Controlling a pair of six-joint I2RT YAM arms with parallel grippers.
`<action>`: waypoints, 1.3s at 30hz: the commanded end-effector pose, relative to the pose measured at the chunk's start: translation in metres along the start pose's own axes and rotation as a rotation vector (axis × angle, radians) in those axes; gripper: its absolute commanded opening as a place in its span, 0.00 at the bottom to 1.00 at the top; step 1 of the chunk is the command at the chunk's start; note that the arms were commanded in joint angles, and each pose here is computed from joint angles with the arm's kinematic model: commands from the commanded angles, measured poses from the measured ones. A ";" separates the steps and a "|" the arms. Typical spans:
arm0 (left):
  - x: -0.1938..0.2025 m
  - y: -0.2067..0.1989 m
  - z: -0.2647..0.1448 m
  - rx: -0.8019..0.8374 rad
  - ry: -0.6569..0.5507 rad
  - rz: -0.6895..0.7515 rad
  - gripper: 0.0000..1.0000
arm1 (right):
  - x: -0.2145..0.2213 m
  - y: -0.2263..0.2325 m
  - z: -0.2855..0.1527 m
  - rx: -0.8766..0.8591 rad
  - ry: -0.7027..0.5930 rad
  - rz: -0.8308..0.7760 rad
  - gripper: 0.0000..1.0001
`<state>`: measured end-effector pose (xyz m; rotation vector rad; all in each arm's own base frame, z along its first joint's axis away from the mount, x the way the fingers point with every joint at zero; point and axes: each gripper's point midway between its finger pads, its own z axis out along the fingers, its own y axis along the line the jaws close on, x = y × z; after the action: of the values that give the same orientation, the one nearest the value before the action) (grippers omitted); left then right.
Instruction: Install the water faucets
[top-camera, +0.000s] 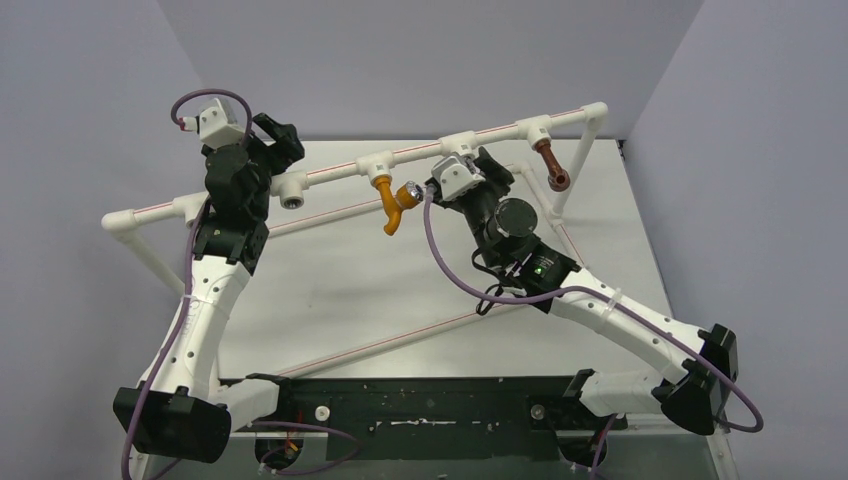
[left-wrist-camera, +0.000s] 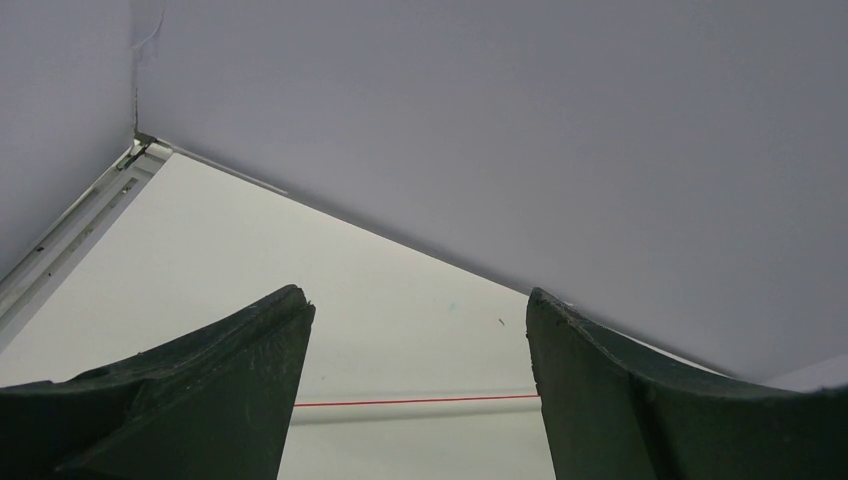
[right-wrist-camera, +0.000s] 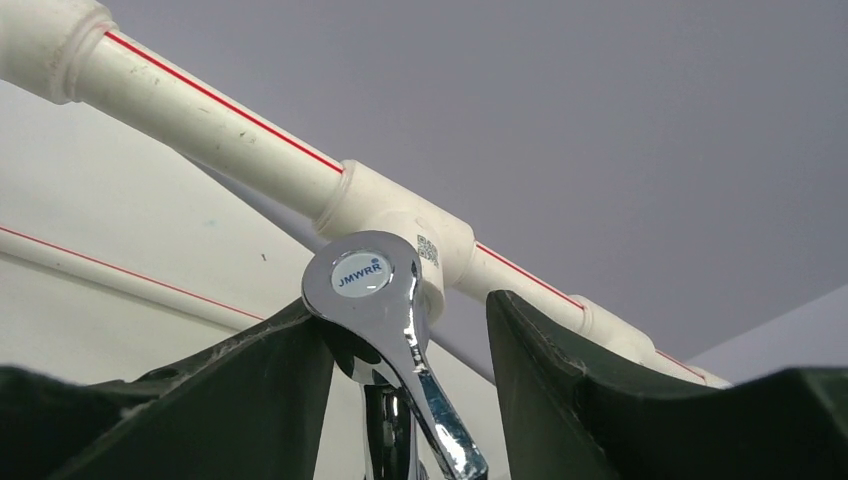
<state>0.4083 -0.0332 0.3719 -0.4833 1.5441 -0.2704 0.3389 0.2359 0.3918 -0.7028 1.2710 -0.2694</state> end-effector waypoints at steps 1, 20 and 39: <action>0.105 0.060 -0.011 -0.174 0.337 0.116 0.76 | -0.006 -0.019 0.001 0.108 -0.011 0.024 0.51; 0.106 0.060 -0.011 -0.173 0.337 0.117 0.76 | 0.007 -0.056 0.009 0.250 -0.072 0.686 0.00; 0.108 0.060 -0.010 -0.173 0.342 0.119 0.76 | 0.008 -0.051 -0.003 0.163 -0.079 0.733 0.24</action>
<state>0.4099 -0.0358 0.3736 -0.4796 1.5370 -0.2819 0.3458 0.2397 0.3822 -0.3548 1.3768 0.2291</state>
